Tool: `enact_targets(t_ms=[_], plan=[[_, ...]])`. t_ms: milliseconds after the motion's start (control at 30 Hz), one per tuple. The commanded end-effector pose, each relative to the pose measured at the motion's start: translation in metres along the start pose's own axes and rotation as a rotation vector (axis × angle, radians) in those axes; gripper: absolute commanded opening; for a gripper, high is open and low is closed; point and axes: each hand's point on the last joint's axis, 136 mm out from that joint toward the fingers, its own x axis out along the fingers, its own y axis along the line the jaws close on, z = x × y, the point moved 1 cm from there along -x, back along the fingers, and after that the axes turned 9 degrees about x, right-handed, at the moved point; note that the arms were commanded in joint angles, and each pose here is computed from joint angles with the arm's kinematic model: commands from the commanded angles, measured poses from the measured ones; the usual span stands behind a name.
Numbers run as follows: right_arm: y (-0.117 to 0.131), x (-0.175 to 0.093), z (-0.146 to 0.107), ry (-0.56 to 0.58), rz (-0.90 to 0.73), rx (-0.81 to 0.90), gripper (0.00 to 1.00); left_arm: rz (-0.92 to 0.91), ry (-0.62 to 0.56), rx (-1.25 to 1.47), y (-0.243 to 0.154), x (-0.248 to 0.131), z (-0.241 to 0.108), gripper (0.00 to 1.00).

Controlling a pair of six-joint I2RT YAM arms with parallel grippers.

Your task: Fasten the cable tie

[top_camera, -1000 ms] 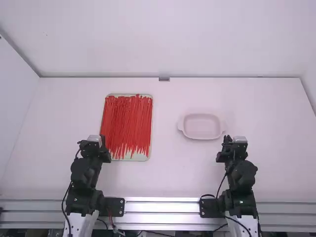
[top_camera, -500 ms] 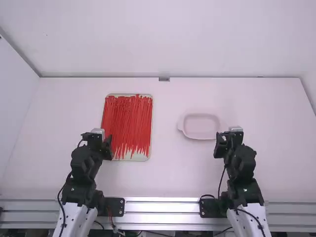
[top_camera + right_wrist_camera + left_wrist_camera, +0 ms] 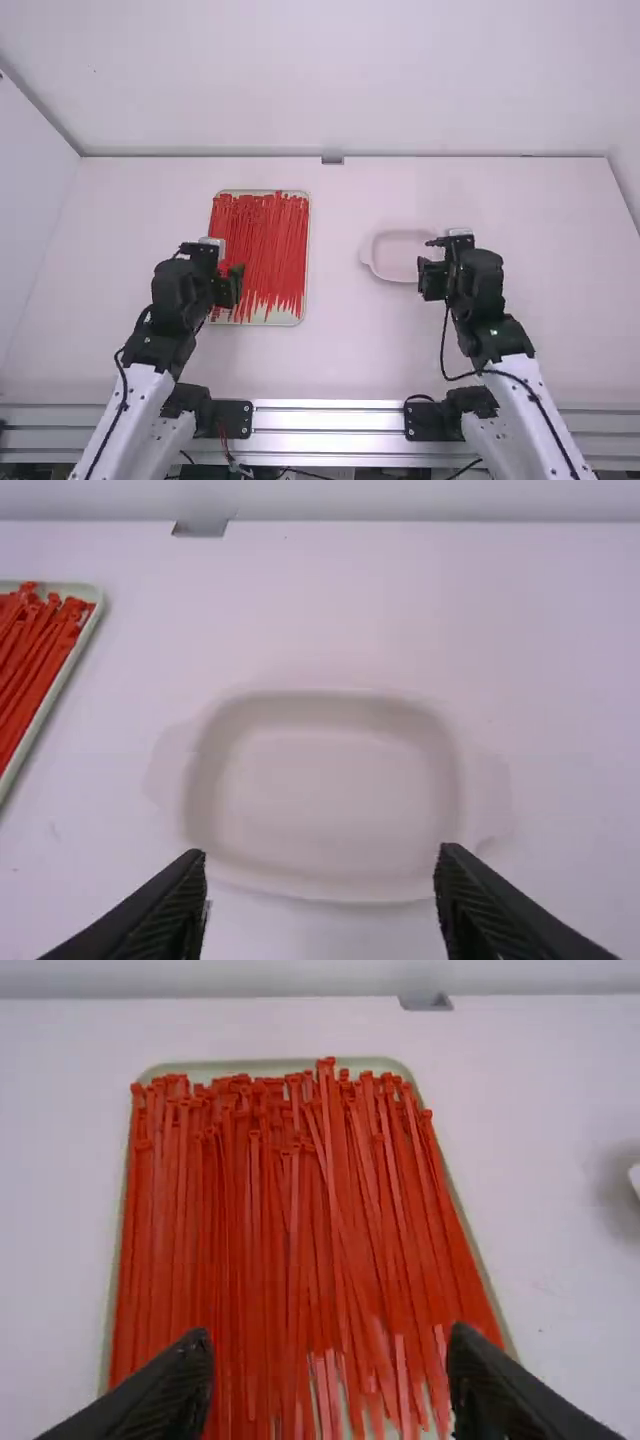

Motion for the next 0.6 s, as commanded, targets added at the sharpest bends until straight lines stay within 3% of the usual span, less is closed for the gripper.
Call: enact_targets(t_ms=[0, 367, 567], plan=[[0.012, 0.003, 0.018, 0.003, 0.022, -0.006, 0.68, -0.083, -0.018, -0.014, -0.013, 0.001, 0.019, 0.67], [0.045, 0.034, 0.018, 0.152, 0.054, -0.085, 0.86, -0.063, 0.132, -0.097, -0.009, 0.023, 0.027, 0.86], [0.053, 0.036, 0.019, 0.201, 0.056, -0.067, 0.93, -0.017, 0.198, -0.098, -0.002, 0.031, 0.028, 0.93]])
